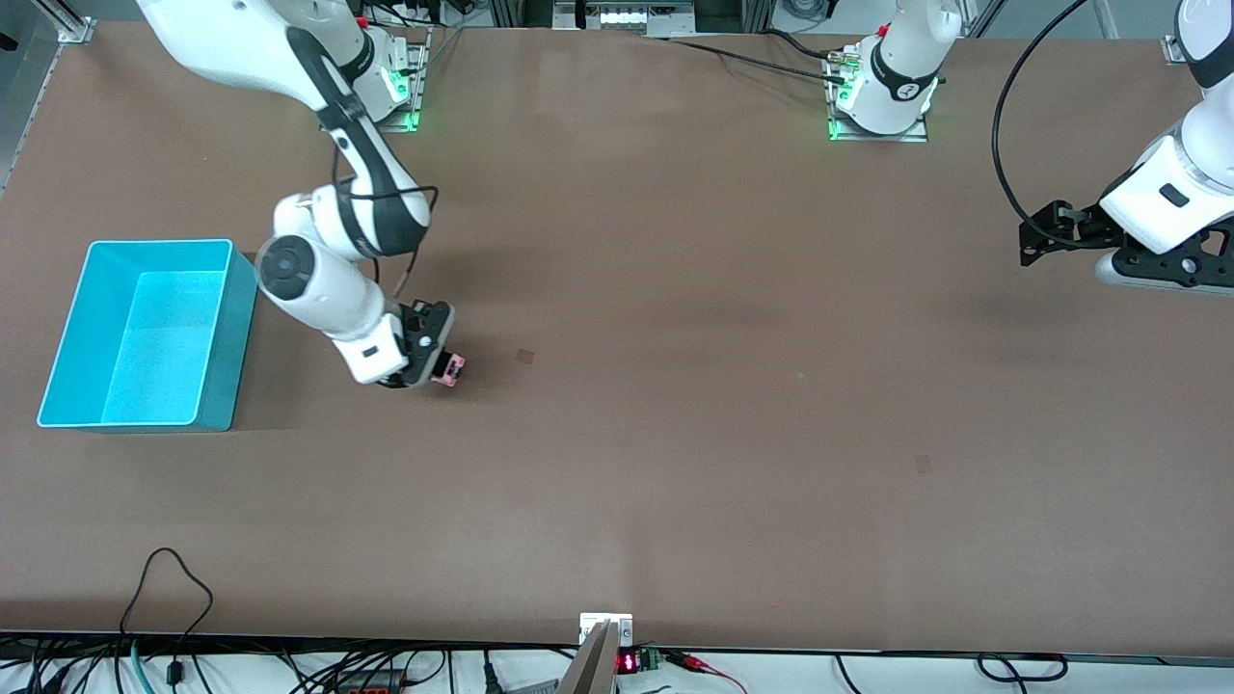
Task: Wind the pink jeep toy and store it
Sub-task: 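Close the right gripper on the jeep's black roof, then lift the jeep and carry it over the blue bin with the right gripper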
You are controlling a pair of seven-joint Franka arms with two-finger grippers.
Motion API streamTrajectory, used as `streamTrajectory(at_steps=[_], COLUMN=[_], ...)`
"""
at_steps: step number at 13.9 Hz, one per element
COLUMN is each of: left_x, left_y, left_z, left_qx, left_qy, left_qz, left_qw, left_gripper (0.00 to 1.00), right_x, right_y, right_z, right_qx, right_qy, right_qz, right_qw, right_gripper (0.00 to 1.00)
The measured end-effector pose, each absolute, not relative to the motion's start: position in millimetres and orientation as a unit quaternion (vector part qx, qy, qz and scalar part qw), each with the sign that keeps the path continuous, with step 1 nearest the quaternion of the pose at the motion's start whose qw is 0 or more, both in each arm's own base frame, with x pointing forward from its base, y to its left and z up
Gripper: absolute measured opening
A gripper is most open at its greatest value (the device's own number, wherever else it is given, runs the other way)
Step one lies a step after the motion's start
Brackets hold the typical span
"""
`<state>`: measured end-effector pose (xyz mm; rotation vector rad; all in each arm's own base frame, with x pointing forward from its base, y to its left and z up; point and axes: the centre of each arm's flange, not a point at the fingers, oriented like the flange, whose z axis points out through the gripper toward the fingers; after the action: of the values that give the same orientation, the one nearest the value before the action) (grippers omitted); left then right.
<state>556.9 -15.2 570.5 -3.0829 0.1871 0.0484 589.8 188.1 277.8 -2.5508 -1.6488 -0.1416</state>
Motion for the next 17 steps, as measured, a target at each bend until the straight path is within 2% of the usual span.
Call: streamTrajectory(at_steps=[6, 11, 17], left_x=[557, 557, 557], left_y=[-15, -15, -15], left_z=[570, 570, 570], left_qx=[-0.998, -0.998, -0.998], left_qy=[0.061, 0.060, 0.060], left_qz=[0.016, 0.016, 0.016], left_qw=[0.026, 0.026, 0.026], left_gripper=[1.00, 1.00, 1.00], right_x=[592, 593, 595], right_y=[139, 73, -13], right_z=[346, 359, 364], right_qx=[-0.917, -0.963, -0.989], right_qy=[-0.392, -0.263, -0.145], right_qz=[-0.040, -0.005, 0.007], right_qw=[0.056, 0.056, -0.017], right_gripper=[0.48, 0.48, 0.48])
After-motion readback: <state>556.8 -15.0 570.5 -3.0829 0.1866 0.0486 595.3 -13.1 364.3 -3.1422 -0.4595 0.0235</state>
